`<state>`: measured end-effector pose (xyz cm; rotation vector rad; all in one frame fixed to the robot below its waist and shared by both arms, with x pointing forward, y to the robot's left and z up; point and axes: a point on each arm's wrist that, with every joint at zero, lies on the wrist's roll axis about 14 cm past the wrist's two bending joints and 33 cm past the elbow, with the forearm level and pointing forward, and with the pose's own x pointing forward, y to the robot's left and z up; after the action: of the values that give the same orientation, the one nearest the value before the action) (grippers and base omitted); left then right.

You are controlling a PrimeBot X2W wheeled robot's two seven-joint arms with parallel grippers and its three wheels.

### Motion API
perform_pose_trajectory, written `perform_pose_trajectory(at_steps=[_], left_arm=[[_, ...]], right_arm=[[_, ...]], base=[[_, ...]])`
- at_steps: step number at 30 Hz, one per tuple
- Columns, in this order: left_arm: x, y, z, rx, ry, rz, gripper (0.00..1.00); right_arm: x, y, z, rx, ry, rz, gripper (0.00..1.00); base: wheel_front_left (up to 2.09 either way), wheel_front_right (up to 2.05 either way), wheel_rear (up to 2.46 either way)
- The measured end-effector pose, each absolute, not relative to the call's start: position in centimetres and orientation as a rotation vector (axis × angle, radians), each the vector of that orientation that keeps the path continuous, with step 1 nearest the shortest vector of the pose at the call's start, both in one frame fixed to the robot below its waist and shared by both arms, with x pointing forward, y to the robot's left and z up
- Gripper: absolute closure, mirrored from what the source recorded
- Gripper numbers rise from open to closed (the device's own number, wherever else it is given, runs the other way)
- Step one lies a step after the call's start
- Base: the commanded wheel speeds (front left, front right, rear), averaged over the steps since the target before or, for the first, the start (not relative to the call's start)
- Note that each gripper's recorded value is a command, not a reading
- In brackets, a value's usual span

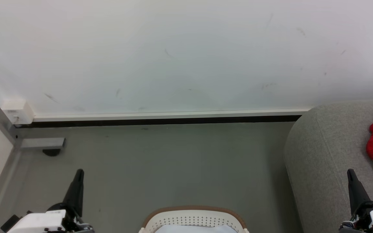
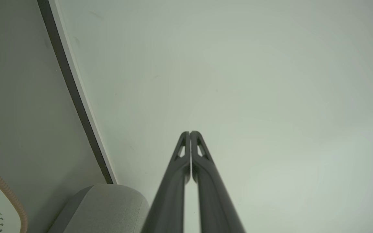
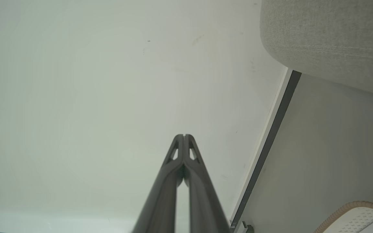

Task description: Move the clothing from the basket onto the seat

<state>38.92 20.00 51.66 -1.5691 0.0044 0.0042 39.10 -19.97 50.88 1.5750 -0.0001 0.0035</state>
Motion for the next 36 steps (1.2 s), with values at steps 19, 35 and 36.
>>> perform_pose_trajectory(at_steps=[19,35,36], left_arm=[[38.92,19.99,51.66,-1.569,0.004,0.004,1.0],[38.93,19.99,51.66,-1.569,0.004,0.004,1.0],[38.93,19.99,51.66,-1.569,0.004,0.004,1.0]], right_arm=[[39.11,-19.95,50.89,1.575,0.0,0.003,1.0],[39.12,-19.9,50.9,1.574,0.0,0.004,1.0],[39.12,-19.89,50.9,1.574,0.001,0.005,1.0]], base=[[0.0,0.0,0.0],[0.0,0.0,0.0],[0.0,0.0,0.0]])
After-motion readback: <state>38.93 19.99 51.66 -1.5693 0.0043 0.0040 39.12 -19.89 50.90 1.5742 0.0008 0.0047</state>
